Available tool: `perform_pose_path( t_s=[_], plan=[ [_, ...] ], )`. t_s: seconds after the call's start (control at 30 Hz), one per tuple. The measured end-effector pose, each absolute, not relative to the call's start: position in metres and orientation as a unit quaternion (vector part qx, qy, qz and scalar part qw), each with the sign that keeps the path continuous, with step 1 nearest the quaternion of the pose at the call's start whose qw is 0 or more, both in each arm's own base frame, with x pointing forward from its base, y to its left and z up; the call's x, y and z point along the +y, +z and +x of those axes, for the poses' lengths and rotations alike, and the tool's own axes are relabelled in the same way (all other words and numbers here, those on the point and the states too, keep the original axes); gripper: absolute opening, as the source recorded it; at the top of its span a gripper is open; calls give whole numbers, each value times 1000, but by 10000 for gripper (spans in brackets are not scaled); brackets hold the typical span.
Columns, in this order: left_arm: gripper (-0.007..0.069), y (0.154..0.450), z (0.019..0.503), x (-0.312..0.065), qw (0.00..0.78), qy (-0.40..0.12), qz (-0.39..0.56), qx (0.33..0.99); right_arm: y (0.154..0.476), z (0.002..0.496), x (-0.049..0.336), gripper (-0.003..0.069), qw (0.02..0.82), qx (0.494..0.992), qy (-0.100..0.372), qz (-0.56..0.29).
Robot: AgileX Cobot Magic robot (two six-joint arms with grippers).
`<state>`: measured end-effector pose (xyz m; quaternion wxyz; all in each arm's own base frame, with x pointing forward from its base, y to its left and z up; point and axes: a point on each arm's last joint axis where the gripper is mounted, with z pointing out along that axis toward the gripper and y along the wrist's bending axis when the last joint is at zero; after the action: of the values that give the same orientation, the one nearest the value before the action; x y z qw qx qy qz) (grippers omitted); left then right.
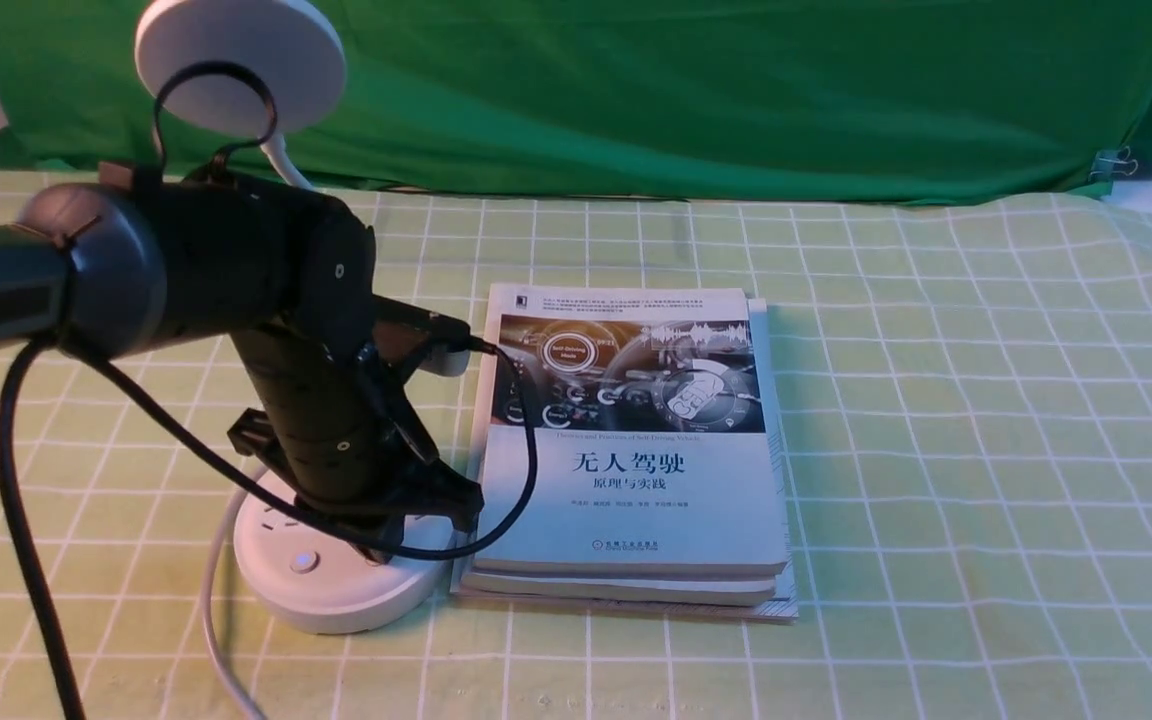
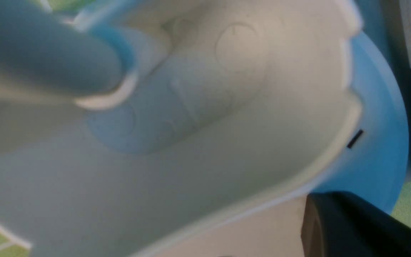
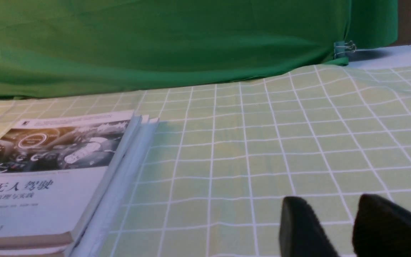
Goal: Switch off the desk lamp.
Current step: Use the left arm to press the button switch on the lamp holder
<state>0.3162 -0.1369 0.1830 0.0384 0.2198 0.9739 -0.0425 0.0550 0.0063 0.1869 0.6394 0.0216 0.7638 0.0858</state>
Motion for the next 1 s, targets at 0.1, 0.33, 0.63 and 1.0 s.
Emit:
perform_pose_path(
  t_s=[0.1, 0.33, 0.63, 1.0],
  plan=[
    [1, 183, 316, -137, 38, -42, 220, 974, 187, 55, 6, 239, 639, 764, 86, 22],
    [1, 191, 312, -137, 48, -45, 210, 976, 187, 55, 6, 239, 639, 764, 86, 22],
    [1, 201, 310, -136, 61, -48, 200, 977, 187, 55, 6, 239, 639, 764, 86, 22],
    [1, 184, 310, -137, 42, -47, 196, 979, 187, 55, 6, 239, 639, 764, 86, 22]
  ],
)
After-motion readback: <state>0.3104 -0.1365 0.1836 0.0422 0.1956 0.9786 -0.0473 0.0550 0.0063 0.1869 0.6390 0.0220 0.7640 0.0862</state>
